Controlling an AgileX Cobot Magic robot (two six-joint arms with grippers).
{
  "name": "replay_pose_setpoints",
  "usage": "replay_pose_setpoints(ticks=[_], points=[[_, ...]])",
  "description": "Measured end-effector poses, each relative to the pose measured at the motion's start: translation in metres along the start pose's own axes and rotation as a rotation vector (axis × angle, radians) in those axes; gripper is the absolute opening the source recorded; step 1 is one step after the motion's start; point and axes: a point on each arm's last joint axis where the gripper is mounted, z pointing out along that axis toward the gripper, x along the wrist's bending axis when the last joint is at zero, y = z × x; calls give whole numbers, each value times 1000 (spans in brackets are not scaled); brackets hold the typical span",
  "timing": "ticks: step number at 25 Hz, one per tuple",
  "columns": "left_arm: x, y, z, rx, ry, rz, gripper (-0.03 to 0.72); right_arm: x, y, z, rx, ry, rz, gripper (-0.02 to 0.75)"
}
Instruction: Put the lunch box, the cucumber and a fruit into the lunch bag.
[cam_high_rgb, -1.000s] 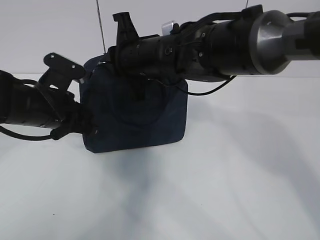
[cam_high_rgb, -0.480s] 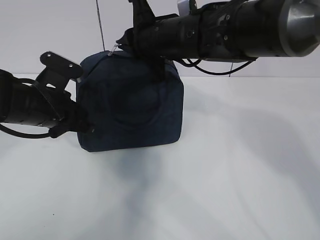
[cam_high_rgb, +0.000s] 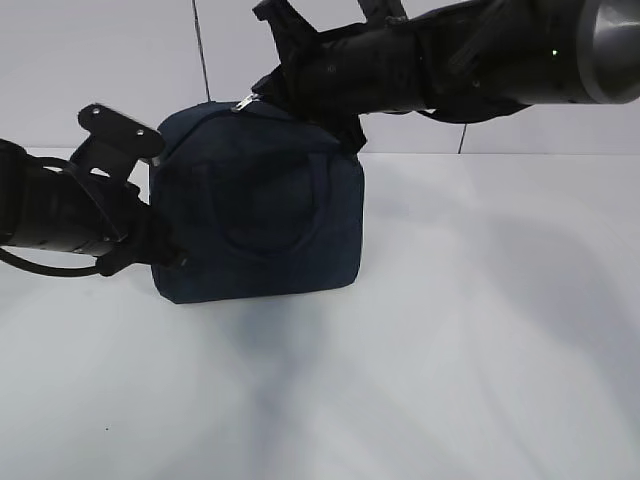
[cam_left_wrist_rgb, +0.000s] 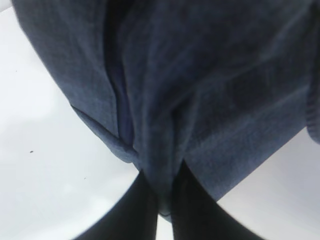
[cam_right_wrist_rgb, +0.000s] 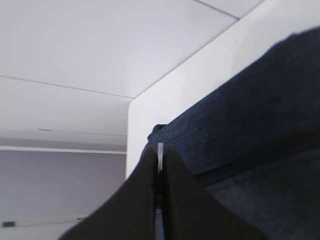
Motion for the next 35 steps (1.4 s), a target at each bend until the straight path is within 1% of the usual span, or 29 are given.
replay_pose_setpoints(ticks=[8, 17, 24, 28, 35], points=[[1, 0, 0, 3, 8, 0, 13, -2, 4, -3, 15, -21, -214, 20], [1, -1, 0, 6, 15, -1, 13, -17, 31, -8, -11, -48, -181, 20], [2, -1, 0, 7, 17, -2, 13, -28, 50, -13, -10, -58, -236, 20], [2, -1, 0, 10, 22, -3, 13, -36, 64, -18, -1, -62, -249, 20], [2, -1, 0, 10, 22, -3, 13, -48, 79, -26, 53, -50, -230, 20]])
